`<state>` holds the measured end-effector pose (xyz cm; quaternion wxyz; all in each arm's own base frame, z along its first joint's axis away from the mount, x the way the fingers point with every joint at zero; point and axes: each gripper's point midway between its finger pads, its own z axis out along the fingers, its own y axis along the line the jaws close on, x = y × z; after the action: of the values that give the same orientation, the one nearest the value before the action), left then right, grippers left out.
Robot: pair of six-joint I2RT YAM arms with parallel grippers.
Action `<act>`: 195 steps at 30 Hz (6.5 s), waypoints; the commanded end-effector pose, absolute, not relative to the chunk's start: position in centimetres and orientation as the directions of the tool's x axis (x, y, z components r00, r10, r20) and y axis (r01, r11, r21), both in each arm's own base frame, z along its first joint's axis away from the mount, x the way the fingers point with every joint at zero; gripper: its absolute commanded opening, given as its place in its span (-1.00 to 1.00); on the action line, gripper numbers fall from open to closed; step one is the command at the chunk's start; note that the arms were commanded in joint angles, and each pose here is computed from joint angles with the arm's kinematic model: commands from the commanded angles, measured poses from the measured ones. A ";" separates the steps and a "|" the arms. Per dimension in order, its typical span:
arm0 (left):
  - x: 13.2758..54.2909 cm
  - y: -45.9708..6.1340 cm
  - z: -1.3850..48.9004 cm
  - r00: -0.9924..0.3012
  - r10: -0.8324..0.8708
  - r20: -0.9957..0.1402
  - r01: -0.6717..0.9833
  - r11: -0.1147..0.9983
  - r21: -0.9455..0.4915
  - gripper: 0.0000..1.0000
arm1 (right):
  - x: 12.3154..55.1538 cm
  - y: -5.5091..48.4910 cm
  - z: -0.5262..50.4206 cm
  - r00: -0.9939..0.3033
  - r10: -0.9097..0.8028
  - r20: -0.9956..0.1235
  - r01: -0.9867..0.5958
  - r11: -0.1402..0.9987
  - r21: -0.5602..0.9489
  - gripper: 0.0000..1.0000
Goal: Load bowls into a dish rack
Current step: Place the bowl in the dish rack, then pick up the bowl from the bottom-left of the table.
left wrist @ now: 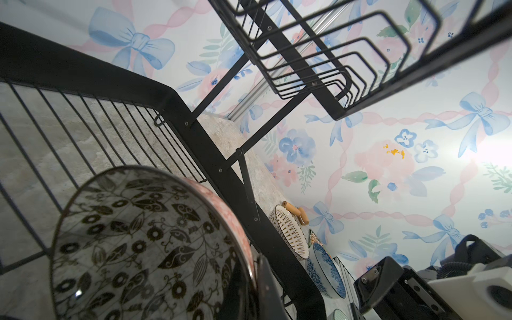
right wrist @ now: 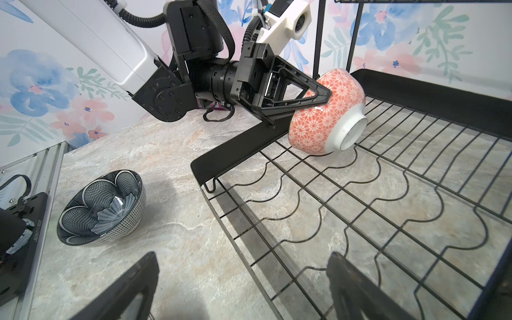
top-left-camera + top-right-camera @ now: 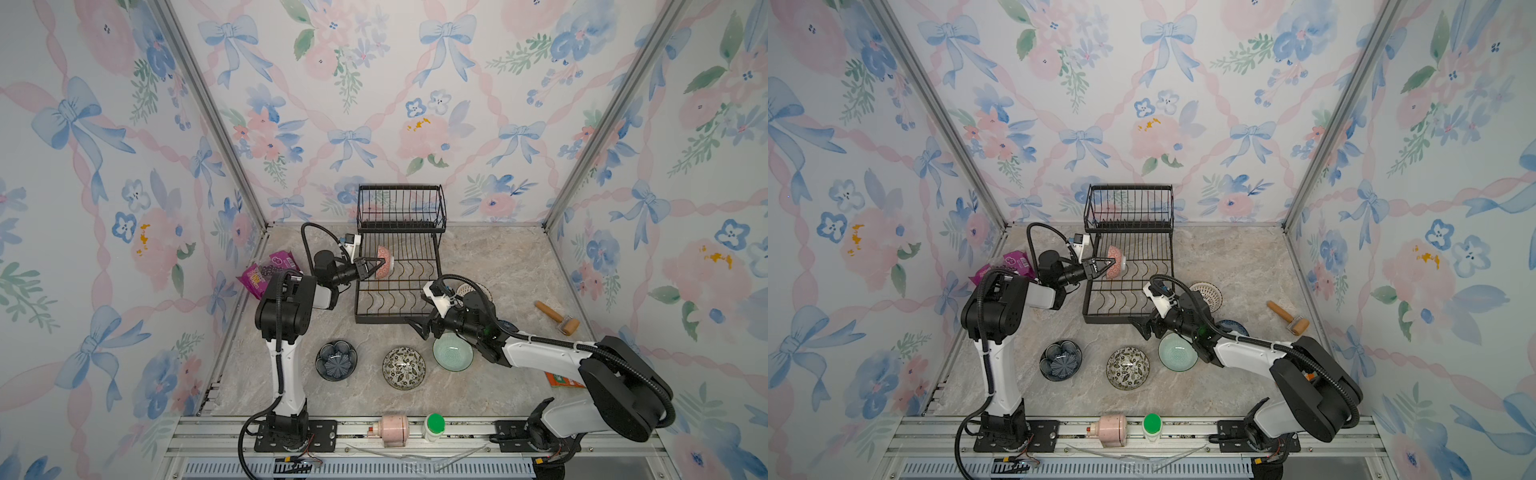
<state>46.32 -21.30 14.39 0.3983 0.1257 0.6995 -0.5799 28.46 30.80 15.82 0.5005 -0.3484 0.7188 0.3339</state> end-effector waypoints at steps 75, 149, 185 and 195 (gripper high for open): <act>45.1 -20.7 10.7 -0.777 -0.168 -0.607 0.442 0.541 -0.715 -0.53 | 27.9 31.8 16.8 -0.206 -0.198 -0.958 -0.856 0.511 0.079 0.92; 30.5 -11.0 18.3 -0.667 -0.232 -0.708 0.060 0.931 -0.361 -0.46 | 32.4 26.3 17.4 -0.344 -0.055 -0.937 -0.675 0.708 0.206 0.92; 18.0 -14.3 8.6 -0.841 -0.067 -0.537 -0.031 0.997 -0.077 -0.54 | 32.1 25.9 17.1 -0.301 -0.107 -0.947 -0.699 0.700 0.143 0.92; 16.8 -13.6 7.0 -0.856 -0.058 -0.514 -0.037 0.998 -0.050 -0.57 | 28.1 29.7 17.8 -0.211 -0.203 -0.956 -0.863 0.498 0.085 0.92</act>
<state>17.35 -14.85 7.84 0.2731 -0.0183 0.9608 -0.0436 30.17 27.94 17.04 0.5121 -0.3216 0.7374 0.3009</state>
